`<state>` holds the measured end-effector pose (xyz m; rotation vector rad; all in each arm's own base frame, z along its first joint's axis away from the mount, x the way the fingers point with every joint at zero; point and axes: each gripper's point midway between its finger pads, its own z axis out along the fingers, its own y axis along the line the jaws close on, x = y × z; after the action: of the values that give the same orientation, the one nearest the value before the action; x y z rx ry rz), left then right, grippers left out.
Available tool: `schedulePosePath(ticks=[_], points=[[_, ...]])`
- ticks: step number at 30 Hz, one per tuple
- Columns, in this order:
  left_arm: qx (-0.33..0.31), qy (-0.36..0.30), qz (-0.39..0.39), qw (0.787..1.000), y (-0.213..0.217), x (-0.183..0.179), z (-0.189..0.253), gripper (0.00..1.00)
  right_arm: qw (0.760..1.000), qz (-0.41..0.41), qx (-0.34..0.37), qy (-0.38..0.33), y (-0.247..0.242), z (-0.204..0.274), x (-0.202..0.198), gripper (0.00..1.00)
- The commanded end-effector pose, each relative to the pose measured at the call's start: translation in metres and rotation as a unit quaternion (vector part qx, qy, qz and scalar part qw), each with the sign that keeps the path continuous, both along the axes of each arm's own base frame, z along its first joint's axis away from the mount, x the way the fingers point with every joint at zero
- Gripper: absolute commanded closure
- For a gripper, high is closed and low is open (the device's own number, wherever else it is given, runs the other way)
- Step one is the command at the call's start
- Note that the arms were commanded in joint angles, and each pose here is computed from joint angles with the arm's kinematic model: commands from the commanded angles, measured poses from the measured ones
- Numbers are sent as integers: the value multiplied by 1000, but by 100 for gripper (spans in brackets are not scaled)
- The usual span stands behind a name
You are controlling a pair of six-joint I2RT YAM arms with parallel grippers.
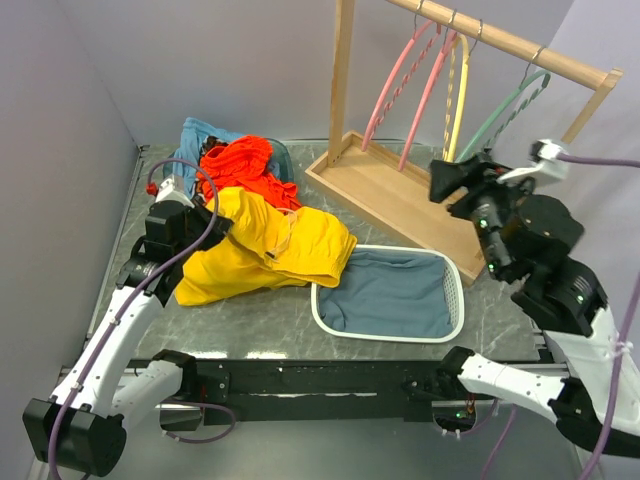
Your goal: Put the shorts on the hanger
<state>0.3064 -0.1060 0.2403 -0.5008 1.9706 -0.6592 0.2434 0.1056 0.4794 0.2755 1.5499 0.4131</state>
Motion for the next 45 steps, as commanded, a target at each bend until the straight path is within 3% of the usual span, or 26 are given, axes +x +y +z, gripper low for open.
schedulePosePath(ticks=[1, 7, 15, 21, 24, 32, 45], points=[[-11, -65, -21, 998, -6, 4, 40, 92, 997, -73, 23, 18, -35, -8, 0, 26], [-14, -69, -31, 997, -10, 3, 41, 92, 992, -120, 27, 31, -61, -7, 18, 26], [-13, -70, -32, 997, -9, 1, 41, 92, 993, -86, 64, 45, -64, -9, 71, 27], [-7, -71, -29, 997, -7, 0, 40, 92, 991, -96, 86, 32, -79, -10, 89, 36], [-7, -68, -29, 997, -7, 0, 39, 92, 990, -108, 86, 30, -84, -11, 89, 45], [-6, -70, -30, 997, -7, 0, 40, 92, 989, -134, 56, 35, -96, -15, 79, 100], [-8, -65, -33, 997, -9, 1, 36, 92, 997, -57, -10, -44, -78, 17, 59, 100]])
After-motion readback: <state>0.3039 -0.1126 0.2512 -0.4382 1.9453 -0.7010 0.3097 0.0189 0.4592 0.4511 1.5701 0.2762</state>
